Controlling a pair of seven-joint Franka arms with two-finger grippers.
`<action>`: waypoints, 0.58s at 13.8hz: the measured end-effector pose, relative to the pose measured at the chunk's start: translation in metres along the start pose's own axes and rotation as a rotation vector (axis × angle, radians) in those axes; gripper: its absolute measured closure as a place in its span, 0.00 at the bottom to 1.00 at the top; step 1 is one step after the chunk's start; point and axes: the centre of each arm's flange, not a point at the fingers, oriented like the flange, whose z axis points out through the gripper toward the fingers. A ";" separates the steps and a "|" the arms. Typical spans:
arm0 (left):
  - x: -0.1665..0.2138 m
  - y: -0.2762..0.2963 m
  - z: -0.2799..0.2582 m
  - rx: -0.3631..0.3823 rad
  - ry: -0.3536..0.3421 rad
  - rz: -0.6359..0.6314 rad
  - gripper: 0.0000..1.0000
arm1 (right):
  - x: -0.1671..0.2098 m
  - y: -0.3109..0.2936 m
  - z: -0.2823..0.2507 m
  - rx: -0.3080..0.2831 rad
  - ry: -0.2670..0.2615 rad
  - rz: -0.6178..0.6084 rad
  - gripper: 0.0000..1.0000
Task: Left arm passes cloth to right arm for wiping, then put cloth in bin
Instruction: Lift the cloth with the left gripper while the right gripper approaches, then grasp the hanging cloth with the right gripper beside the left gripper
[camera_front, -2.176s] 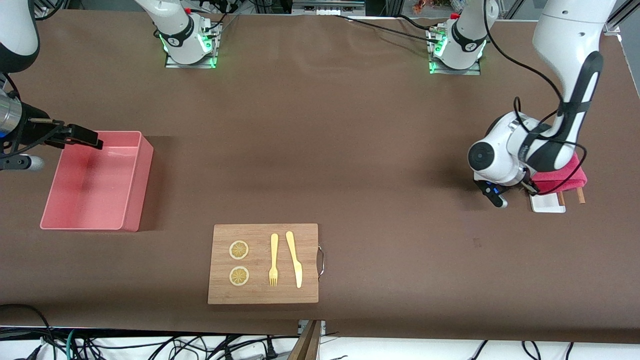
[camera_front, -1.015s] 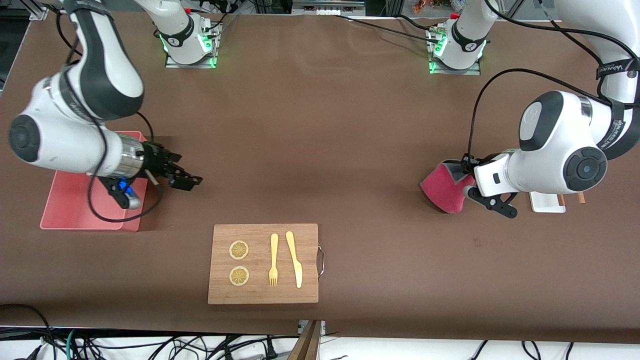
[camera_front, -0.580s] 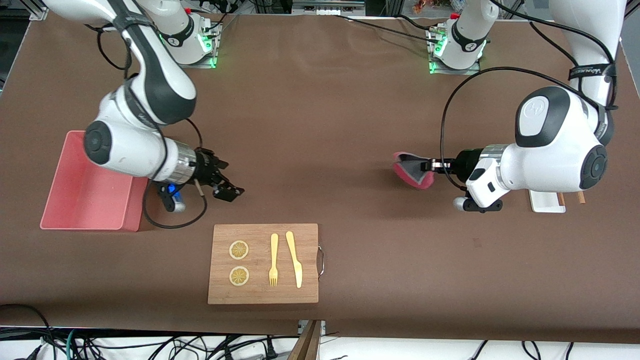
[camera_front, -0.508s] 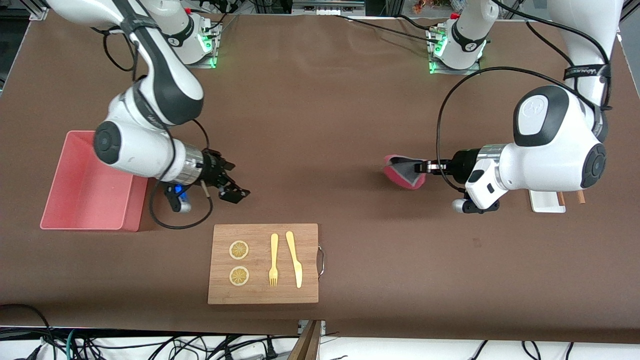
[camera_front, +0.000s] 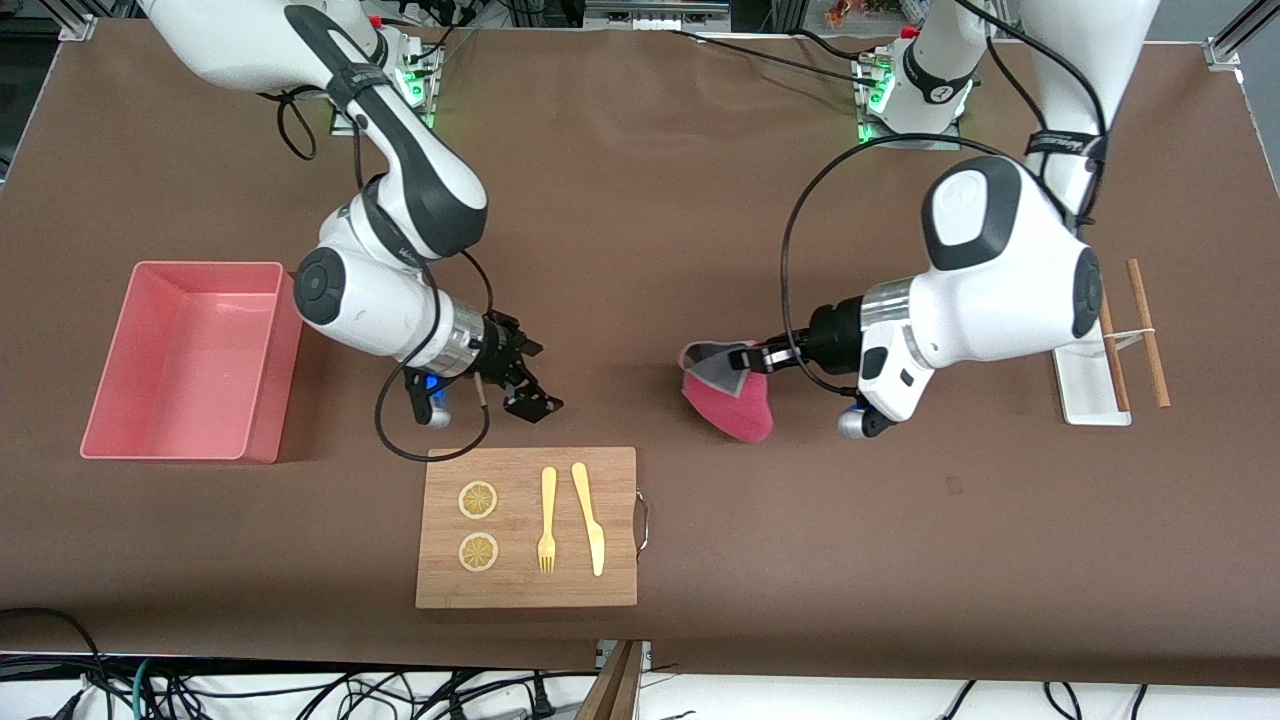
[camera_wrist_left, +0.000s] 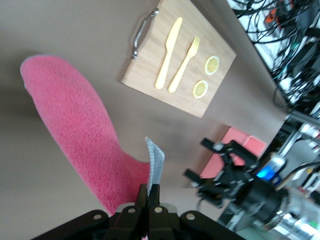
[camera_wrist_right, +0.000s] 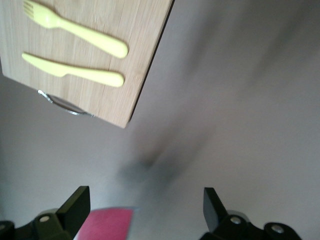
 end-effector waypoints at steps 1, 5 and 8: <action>-0.002 0.004 0.006 -0.031 0.000 -0.031 0.98 | -0.009 0.000 0.002 0.007 -0.006 0.005 0.00; -0.013 0.016 0.021 -0.090 -0.010 -0.150 0.98 | -0.035 0.002 0.007 0.002 -0.033 -0.009 0.00; -0.017 0.021 0.024 -0.113 -0.012 -0.225 0.98 | -0.046 0.005 0.014 -0.009 -0.041 -0.018 0.00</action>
